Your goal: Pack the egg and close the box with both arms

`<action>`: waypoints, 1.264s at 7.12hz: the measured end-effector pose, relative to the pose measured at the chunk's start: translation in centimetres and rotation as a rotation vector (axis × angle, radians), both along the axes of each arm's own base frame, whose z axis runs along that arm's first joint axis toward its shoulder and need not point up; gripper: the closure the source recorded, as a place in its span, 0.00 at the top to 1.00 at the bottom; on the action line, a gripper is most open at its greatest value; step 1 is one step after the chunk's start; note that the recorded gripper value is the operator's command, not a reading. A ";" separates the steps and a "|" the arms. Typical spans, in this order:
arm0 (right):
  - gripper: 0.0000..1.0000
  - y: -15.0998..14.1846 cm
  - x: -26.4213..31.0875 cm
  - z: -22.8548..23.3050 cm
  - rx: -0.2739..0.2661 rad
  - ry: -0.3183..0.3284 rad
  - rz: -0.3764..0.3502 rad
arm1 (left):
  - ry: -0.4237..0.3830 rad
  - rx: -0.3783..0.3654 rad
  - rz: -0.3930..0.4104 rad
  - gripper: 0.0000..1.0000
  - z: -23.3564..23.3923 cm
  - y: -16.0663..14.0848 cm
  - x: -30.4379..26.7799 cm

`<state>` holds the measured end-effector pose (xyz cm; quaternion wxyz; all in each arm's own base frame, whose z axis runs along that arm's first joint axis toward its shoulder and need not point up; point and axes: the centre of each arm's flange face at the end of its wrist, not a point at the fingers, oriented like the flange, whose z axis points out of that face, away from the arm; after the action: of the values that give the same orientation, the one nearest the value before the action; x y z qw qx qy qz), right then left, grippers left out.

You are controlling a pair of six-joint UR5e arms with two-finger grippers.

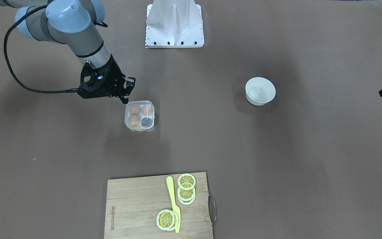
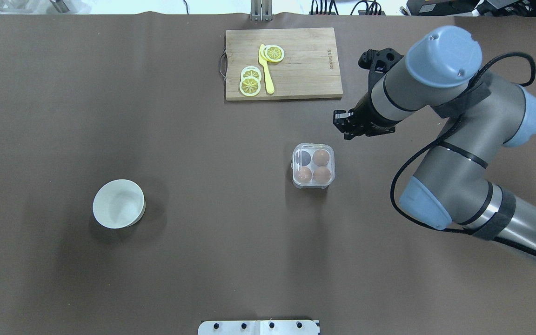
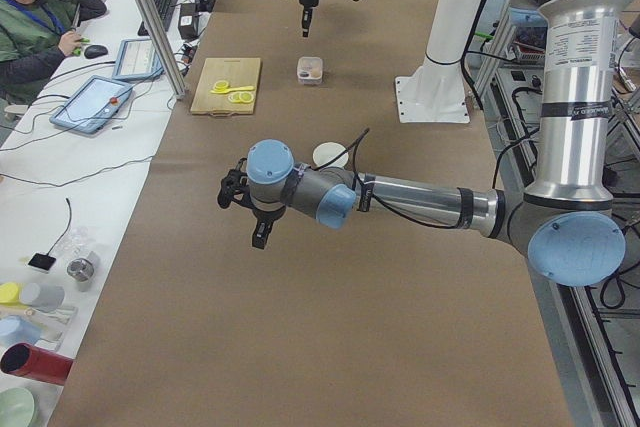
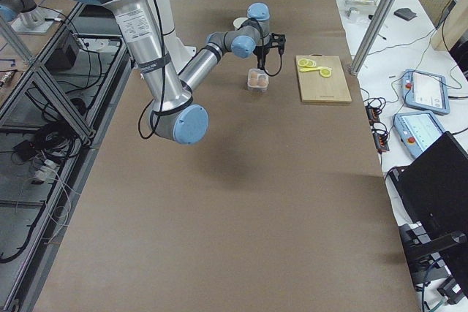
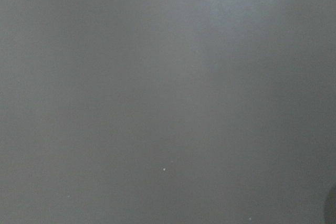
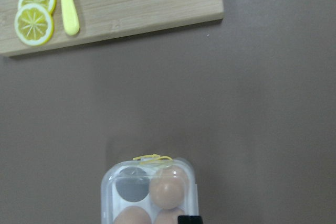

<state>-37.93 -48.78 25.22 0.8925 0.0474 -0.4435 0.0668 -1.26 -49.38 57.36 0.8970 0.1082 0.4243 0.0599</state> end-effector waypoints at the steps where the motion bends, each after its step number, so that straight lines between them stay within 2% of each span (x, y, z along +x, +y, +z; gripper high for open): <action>1: 0.99 -1.6 2.3 0.5 -0.002 0.030 -0.007 | -0.066 -0.034 0.010 0.98 1.6 0.9 -3.3; 3: 0.99 -4.9 8.1 1.9 0.006 0.084 -0.046 | -0.133 -0.067 0.025 0.98 4.0 3.7 -8.5; 6: 0.99 -9.5 20.6 8.0 0.046 0.160 -0.149 | -0.134 -0.118 -0.013 0.98 5.5 5.8 -10.4; 7: 0.99 -10.3 24.6 11.2 0.053 0.184 -0.178 | -0.128 -0.149 -0.048 0.98 5.2 5.9 -10.5; 9: 0.99 -9.8 31.9 18.3 0.053 0.220 -0.224 | -0.110 -0.216 -0.120 0.98 4.6 5.9 -10.5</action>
<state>-6.03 -58.60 43.50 0.9360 0.0284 -0.3473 -0.0506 -11.73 -43.50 61.99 0.9272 0.0326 0.3715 -0.0340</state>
